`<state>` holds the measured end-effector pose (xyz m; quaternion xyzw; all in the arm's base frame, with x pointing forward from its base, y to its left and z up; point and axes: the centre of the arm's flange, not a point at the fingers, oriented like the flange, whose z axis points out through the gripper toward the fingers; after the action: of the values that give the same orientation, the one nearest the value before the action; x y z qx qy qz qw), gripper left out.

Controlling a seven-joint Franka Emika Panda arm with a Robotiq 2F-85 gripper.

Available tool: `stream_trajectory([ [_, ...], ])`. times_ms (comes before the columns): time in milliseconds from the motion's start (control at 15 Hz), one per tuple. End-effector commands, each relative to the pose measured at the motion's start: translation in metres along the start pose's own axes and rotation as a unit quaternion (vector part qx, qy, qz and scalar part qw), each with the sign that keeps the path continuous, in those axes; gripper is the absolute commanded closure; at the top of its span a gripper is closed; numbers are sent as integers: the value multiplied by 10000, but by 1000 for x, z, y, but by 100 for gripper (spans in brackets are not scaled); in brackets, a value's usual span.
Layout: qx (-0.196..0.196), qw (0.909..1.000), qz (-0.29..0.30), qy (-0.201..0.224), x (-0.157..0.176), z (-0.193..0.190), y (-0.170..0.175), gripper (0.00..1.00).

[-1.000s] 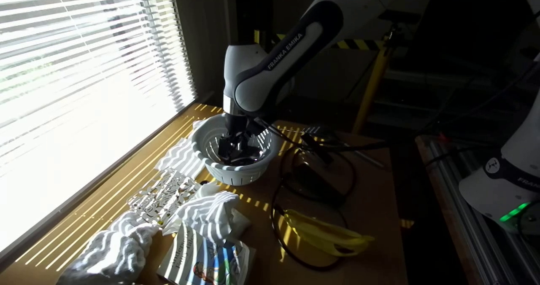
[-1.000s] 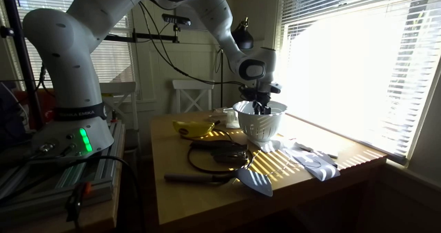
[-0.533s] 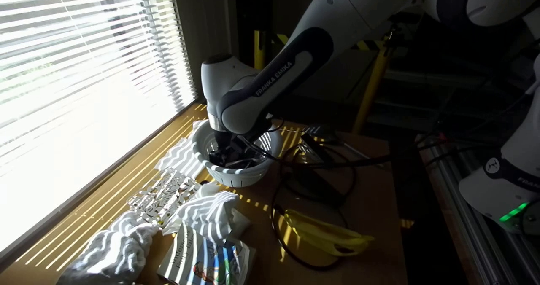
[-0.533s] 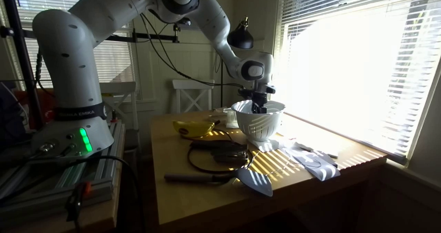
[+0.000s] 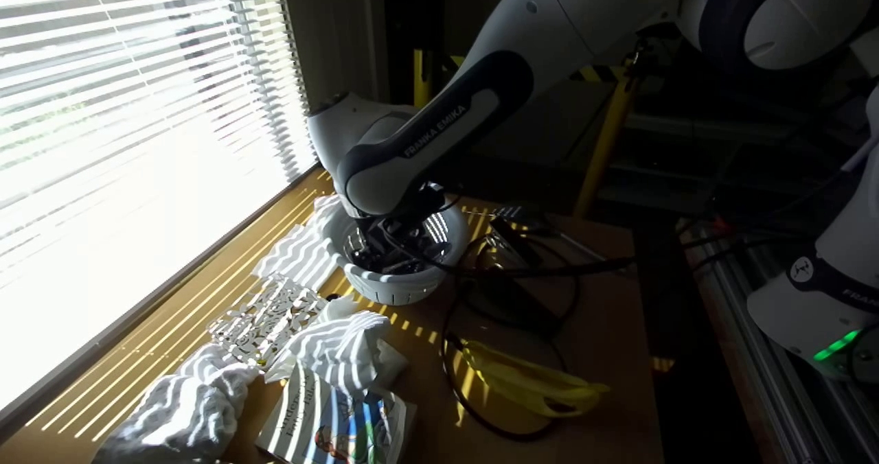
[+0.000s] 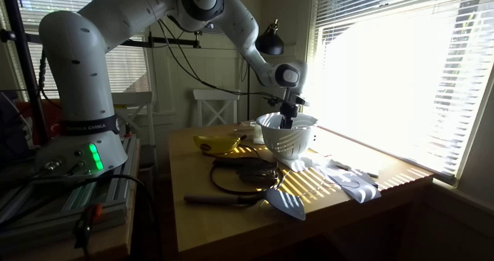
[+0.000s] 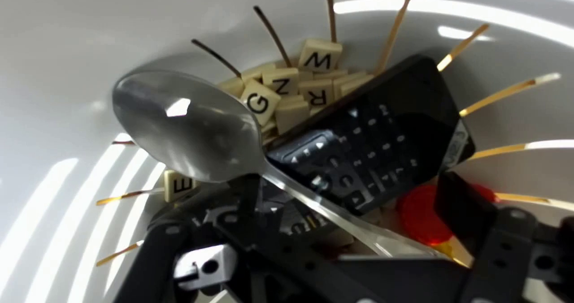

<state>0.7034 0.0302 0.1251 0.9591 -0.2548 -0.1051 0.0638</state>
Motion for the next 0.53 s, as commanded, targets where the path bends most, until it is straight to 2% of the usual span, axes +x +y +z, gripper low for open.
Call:
stream_trajectory([
  [0, -258, 9992, 144, -273, 10, 15, -10, 33],
  [200, -281, 9991, 192, -255, 12, 9, -12, 55],
  [467, -114, 9996, 268, -1, 13, -12, -9, 83],
])
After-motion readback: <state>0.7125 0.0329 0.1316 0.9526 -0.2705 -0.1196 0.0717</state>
